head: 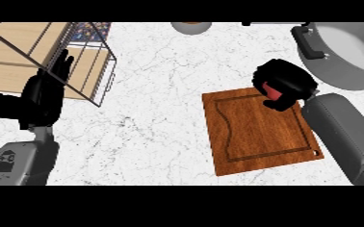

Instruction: Pick the bell pepper from the cutting board and place it in the pot

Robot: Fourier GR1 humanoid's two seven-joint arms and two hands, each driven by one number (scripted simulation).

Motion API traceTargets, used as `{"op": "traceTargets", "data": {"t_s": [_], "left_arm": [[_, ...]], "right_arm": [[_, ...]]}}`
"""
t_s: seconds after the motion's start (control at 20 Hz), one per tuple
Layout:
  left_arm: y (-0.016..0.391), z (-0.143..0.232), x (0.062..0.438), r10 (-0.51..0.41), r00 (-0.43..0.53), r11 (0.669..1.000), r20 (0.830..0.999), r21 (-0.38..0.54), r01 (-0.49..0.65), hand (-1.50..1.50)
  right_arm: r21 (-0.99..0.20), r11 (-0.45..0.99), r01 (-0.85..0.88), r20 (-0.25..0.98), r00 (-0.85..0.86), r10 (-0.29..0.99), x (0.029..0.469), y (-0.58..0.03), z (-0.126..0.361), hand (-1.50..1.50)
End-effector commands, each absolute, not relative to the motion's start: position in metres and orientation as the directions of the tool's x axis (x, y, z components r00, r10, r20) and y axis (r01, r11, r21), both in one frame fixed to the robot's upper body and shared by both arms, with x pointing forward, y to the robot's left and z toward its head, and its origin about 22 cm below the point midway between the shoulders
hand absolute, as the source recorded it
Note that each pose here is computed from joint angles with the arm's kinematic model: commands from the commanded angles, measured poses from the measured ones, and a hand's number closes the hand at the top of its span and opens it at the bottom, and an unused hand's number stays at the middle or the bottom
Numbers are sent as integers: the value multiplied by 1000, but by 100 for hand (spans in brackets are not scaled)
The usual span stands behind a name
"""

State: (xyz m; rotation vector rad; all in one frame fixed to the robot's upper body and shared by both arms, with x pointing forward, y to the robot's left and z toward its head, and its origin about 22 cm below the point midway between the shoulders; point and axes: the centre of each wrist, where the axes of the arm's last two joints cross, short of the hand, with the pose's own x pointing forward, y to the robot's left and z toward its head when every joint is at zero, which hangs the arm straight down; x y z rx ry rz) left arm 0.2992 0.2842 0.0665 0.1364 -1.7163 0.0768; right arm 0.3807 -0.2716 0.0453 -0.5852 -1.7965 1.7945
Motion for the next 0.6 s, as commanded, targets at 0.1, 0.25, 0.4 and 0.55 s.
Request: {"op": "traceTargets", "data": {"t_s": [0.1,0.25,0.4,0.55], "left_arm": [[279,76,302,-46,-190,994,981,25,-111,0],[276,76,303,-45,-192,995,980,27,-94,0],[271,81,307,-53,-206,996,977,37,-78,0],[264,83,311,-43,-208,998,977,33,-53,0]], "right_arm": [[-964,251,86,223,-248,943,406,-305,75,150],[-940,256,224,265,11,964,417,-322,103,150],[-895,233,380,337,234,912,426,-332,127,150],[-847,145,511,387,407,827,432,-340,150,150]]}}
